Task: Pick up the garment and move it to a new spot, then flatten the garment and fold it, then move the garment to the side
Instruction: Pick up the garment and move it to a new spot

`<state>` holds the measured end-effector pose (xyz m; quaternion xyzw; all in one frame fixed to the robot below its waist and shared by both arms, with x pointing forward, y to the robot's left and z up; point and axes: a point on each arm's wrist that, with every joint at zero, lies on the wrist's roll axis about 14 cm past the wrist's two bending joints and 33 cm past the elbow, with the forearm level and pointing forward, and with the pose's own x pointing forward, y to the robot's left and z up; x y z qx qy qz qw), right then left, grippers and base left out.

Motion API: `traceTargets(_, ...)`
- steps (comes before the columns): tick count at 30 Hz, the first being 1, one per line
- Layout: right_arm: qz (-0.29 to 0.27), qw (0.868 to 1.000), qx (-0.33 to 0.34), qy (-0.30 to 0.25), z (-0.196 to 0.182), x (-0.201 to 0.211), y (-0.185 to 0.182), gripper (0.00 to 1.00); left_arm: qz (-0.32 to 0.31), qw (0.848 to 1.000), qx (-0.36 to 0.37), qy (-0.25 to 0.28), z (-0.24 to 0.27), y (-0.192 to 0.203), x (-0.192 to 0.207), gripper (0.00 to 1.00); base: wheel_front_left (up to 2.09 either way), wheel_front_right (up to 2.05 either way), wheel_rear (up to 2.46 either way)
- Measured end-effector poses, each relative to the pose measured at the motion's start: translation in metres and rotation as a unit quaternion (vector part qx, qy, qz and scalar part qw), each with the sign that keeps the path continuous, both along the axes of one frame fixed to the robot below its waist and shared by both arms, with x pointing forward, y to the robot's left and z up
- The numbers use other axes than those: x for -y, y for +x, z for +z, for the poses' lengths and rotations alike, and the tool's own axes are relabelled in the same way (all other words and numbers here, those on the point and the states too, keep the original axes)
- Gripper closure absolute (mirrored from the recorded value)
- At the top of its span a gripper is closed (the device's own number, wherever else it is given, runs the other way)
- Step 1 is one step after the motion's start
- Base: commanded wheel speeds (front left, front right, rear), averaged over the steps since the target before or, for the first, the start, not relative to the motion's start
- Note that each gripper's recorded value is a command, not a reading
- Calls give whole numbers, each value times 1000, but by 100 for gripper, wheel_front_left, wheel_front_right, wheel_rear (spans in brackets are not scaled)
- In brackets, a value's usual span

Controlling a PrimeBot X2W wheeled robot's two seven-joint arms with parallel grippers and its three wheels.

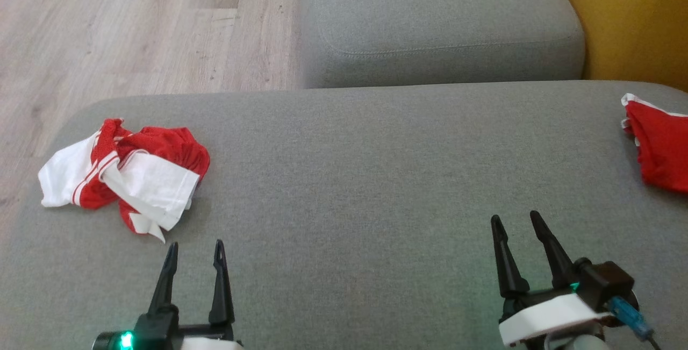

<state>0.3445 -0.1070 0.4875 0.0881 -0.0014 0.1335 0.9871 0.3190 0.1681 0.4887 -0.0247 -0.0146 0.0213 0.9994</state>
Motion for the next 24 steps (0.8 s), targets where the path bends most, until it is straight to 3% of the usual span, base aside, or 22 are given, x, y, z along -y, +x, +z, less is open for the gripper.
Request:
traceTargets(12,16,1000,-11,5,-6,-10,-2,0,20,1000,4,-1,2,-6,-12,0,0,0,0)
traceTargets(24,129,991,-23,4,-11,-84,9,0,123,992,7,-4,3,-43,-65,0,0,0,0)
